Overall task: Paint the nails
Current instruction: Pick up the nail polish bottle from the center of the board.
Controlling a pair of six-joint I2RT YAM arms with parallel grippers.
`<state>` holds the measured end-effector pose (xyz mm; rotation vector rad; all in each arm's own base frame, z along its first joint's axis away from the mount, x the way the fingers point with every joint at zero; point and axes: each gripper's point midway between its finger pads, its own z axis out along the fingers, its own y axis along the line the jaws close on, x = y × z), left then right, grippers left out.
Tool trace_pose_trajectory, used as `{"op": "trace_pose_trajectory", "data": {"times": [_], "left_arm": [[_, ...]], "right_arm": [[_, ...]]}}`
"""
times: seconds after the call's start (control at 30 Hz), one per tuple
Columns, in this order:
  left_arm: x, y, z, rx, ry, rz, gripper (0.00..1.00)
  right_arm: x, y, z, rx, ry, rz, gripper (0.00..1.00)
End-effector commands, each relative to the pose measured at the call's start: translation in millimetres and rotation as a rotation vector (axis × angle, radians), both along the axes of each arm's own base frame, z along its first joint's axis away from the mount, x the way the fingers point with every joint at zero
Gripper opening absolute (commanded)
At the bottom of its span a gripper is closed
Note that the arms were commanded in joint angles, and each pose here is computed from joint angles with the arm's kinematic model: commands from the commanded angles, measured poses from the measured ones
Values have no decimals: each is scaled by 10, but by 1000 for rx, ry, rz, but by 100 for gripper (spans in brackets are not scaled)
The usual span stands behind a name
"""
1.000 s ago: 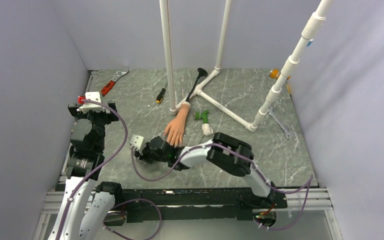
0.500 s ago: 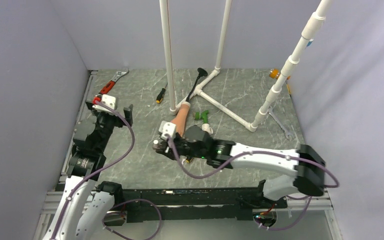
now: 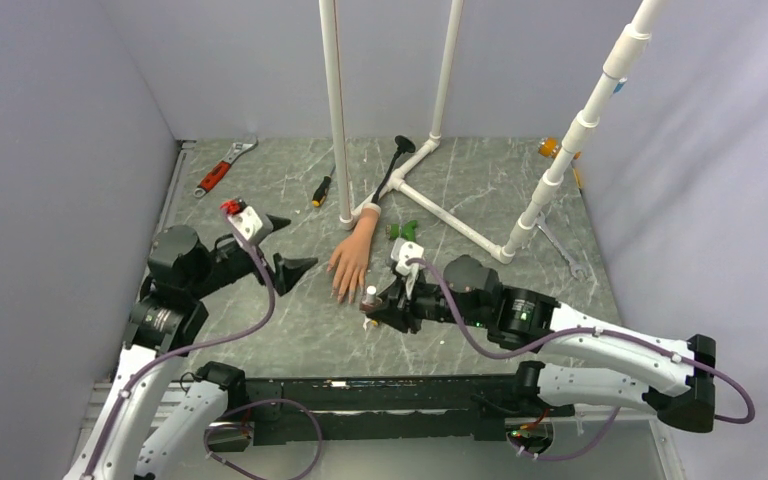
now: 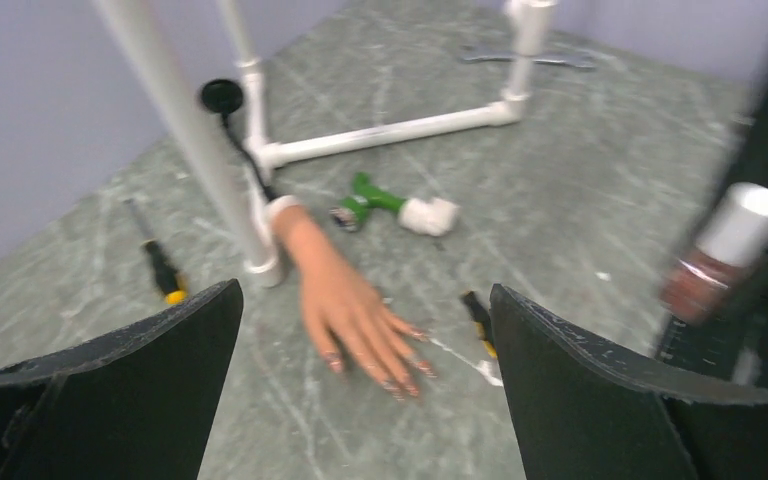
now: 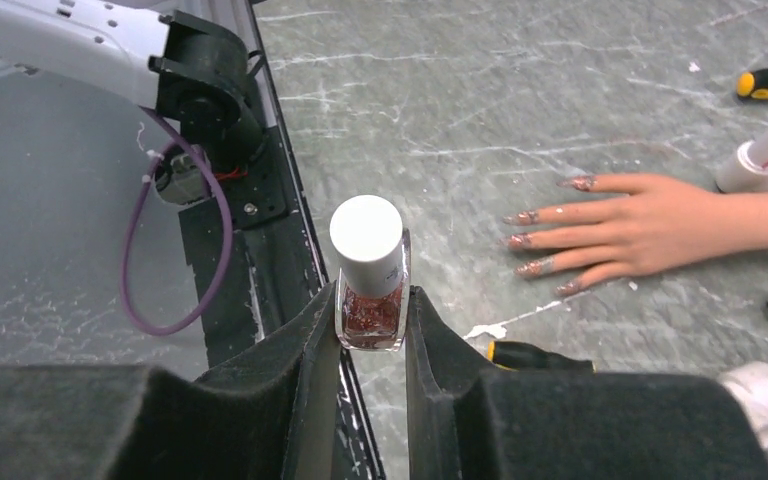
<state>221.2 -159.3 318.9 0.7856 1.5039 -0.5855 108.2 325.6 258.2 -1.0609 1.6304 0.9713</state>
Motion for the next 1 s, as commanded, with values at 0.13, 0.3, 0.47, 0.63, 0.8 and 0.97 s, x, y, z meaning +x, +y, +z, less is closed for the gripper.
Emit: {"op": "trace_pose_trajectory", "data": {"times": [0.13, 0.3, 0.47, 0.63, 0.8, 0.97], "left_arm": [[-846, -298, 242, -167, 84, -342, 96], [-913, -381, 289, -259, 101, -413, 92], [-995, -434, 288, -287, 107, -489, 88], [-1089, -504, 299, -272, 147, -595, 81], [-1171, -552, 248, -233, 183, -665, 79], [-1166, -592, 164, -211, 213, -689, 78]], "right_arm": [[199, -159, 404, 4, 142, 56, 0], [151, -75, 546, 64, 155, 98, 0], [-20, 34, 672, 120, 184, 211, 0], [-82, 90, 693, 133, 158, 270, 0], [-46, 173, 683, 120, 141, 281, 0], [16, 249, 725, 120, 106, 274, 0]]}}
